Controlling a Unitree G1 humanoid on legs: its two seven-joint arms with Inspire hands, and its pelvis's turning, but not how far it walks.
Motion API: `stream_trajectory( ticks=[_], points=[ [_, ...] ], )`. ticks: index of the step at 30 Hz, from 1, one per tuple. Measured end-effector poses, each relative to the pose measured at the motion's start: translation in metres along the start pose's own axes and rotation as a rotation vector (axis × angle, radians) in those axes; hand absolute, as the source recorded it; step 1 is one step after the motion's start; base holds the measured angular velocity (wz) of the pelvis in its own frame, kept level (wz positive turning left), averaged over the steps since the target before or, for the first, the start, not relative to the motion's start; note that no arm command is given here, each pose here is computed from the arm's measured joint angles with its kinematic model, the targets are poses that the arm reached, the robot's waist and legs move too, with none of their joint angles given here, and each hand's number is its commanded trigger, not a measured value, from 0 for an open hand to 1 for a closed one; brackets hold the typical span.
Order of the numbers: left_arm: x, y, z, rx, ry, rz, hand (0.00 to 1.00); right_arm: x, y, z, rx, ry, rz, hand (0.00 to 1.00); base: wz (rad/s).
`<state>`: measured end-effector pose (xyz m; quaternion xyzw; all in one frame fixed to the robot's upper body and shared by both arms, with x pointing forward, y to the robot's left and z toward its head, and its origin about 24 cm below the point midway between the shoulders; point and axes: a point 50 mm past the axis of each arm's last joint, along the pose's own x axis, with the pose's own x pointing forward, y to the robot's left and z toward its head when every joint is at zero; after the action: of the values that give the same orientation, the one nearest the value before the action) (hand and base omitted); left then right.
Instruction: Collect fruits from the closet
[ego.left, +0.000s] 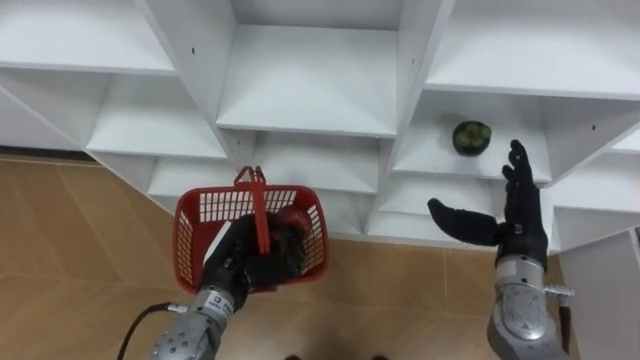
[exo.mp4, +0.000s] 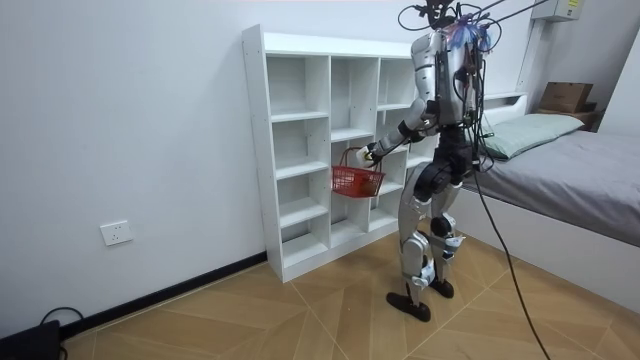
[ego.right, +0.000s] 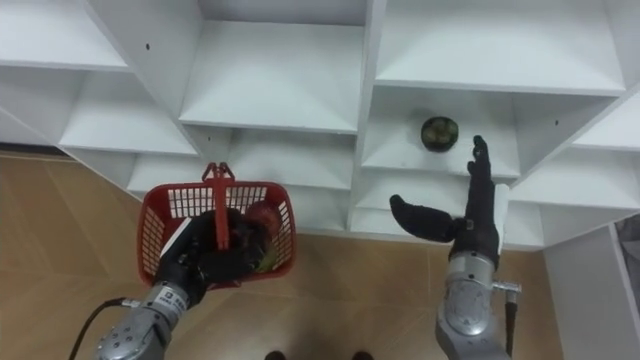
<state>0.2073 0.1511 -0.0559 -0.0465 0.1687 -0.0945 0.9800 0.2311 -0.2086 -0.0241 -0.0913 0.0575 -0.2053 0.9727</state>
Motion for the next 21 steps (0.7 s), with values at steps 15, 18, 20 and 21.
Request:
stream_trajectory(
  ticks=[15, 18, 20, 21],
  points=[
    [-0.001, 0.003, -0.004, 0.029, 0.022, 0.008, 1.00, 0.008, -0.006, -0.002, -0.047, -0.018, -0.079, 0.00, 0.00],
    [0.000, 0.004, -0.002, 0.040, 0.015, 0.010, 1.00, 0.013, -0.006, 0.001, -0.049, -0.026, -0.089, 0.00, 0.05],
    [0.001, 0.005, -0.001, 0.045, 0.011, 0.011, 1.00, 0.017, -0.007, 0.005, -0.065, -0.048, -0.092, 0.00, 0.00],
    [0.002, 0.005, -0.002, 0.049, 0.016, 0.011, 1.00, 0.021, -0.007, 0.006, -0.071, -0.053, -0.093, 0.00, 0.00]
  ],
)
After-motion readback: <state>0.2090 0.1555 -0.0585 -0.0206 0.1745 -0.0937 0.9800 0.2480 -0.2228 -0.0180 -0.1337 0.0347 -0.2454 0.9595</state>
